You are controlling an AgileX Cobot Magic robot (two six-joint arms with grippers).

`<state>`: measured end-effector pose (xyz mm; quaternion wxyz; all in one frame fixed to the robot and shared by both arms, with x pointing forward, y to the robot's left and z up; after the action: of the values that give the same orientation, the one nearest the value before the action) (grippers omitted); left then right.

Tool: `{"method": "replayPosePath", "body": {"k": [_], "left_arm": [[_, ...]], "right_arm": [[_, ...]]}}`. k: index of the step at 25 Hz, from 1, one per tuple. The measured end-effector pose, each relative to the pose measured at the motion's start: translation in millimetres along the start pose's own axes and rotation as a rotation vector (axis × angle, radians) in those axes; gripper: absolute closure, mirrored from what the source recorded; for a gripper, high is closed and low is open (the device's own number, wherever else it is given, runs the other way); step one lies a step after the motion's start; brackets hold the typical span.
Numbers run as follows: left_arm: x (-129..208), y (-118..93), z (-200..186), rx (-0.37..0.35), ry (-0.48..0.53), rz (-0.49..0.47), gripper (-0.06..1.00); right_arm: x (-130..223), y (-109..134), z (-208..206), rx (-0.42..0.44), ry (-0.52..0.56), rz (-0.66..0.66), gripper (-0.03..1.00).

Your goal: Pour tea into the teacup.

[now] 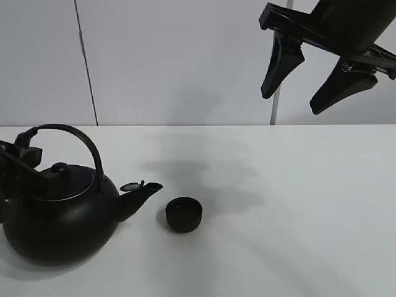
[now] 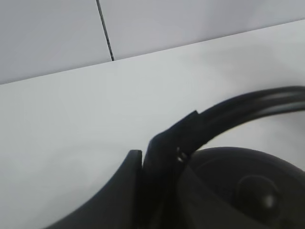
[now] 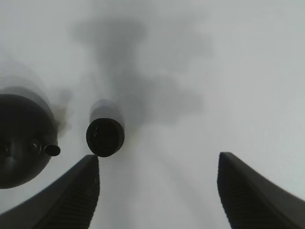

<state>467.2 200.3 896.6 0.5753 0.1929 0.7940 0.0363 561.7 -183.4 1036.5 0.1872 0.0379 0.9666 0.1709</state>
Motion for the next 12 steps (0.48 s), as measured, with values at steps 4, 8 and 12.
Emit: {"method": "replayPosePath", "body": {"k": [4,8,12], "left_arm": [[0.2,-5.0,9.0,0.010,-0.015,0.007,0.84],[0.1,-6.4,11.3,0.012,-0.023,0.011,0.84],[0.1,-6.4,11.3,0.012,-0.023,0.011,0.84]], "right_arm": [[0.0,0.1,0.0,-0.001,0.000,0.001,0.48],[0.0,0.1,0.0,-0.001,0.000,0.001,0.48],[0.0,0.1,0.0,-0.001,0.000,0.001,0.48]]}}
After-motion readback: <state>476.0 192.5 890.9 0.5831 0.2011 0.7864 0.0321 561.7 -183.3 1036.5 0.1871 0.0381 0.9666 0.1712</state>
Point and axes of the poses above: a point on each arm's last joint axis where the gripper is mounted, z pointing out along that axis toward the gripper, y along the wrist's bending axis when the last joint is at zero, x = y × z, the point moved 2 cm from there along z, pointing out along that axis toward the gripper, and after that the axes turned 8 degrees about z, right-handed, at the moved point
